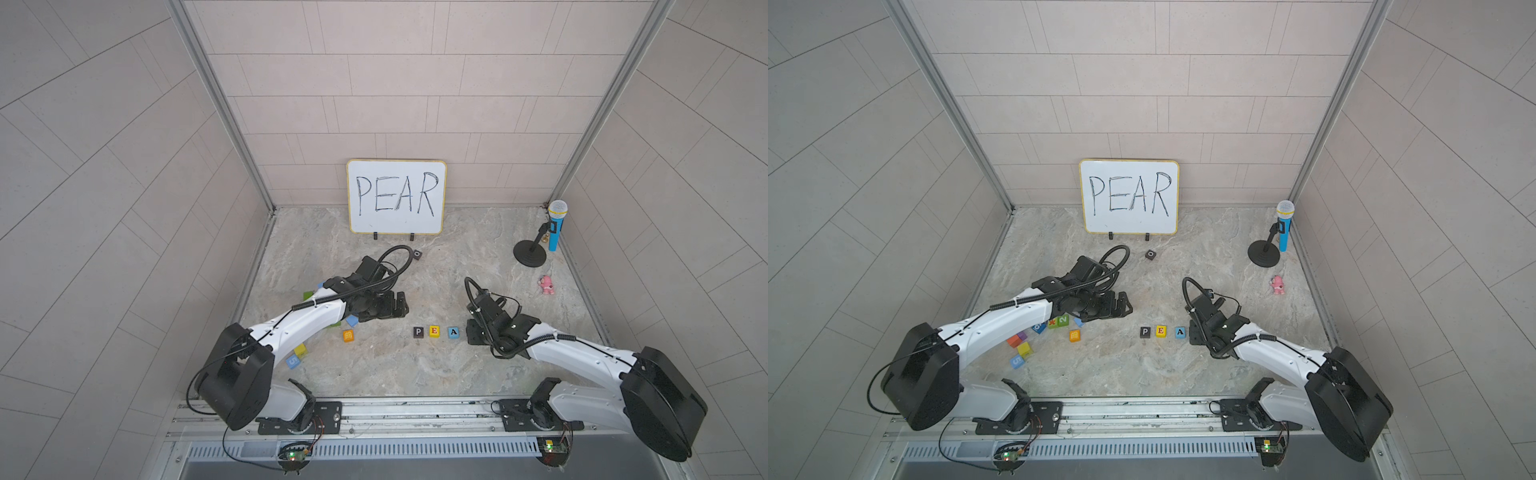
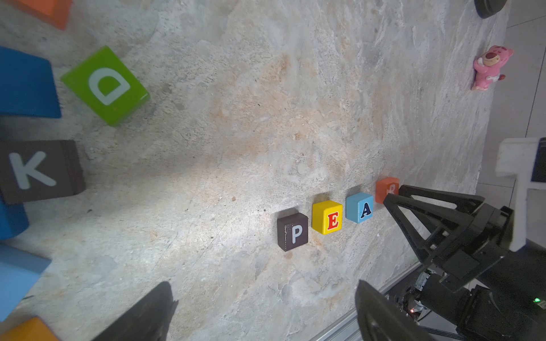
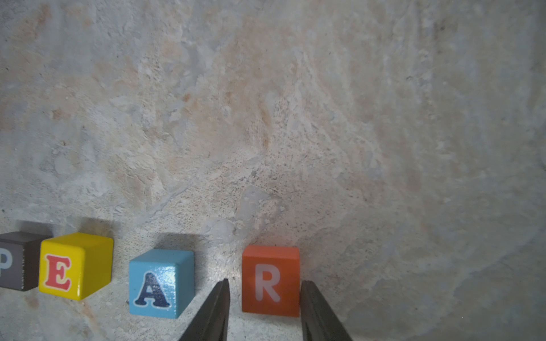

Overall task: Spell the uppercase word “pear” with letter blocks
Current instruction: Place the letter block at the center of the board, then reset both arms

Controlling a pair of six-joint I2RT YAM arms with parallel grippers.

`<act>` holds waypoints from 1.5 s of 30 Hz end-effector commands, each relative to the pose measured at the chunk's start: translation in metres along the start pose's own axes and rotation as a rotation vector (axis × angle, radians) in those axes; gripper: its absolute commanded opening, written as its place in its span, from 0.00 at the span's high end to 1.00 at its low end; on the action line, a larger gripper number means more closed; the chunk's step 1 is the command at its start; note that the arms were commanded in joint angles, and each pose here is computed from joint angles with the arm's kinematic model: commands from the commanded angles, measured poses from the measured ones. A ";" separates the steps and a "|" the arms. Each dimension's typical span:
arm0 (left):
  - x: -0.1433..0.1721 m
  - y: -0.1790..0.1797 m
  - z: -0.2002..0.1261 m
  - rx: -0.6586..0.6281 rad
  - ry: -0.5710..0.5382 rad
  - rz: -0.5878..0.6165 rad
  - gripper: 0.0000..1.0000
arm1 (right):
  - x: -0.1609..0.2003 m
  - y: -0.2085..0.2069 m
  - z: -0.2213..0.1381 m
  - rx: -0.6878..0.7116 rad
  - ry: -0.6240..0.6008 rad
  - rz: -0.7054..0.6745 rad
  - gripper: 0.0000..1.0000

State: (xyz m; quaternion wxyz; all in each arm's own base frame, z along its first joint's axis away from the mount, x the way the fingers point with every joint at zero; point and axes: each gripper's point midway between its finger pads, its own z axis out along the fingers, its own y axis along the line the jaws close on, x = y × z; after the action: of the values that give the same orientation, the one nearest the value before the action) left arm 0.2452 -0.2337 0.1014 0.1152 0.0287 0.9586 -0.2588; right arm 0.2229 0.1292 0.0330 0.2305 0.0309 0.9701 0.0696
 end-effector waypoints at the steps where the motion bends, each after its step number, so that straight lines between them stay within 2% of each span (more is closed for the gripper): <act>1: -0.007 -0.008 -0.008 0.018 -0.032 0.025 0.00 | 0.005 -0.004 -0.001 0.013 0.007 0.015 0.57; 14: -0.007 -0.007 -0.012 0.006 -0.042 0.027 0.00 | -0.001 -0.006 -0.008 0.023 -0.018 0.006 0.57; 27: -0.018 -0.003 -0.046 -0.034 -0.179 0.078 0.00 | -0.037 -0.022 -0.041 0.090 -0.216 -0.047 0.57; 45: -0.024 -0.002 -0.052 -0.048 -0.207 0.096 0.00 | -0.068 -0.031 -0.057 0.183 -0.344 -0.135 0.57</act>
State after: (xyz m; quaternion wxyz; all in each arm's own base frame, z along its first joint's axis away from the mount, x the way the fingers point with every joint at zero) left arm 0.2539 -0.2127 0.1439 0.2117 0.0399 0.9469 -0.2387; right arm 0.2475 0.0903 0.0904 0.3649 -0.0056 0.9307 -0.0245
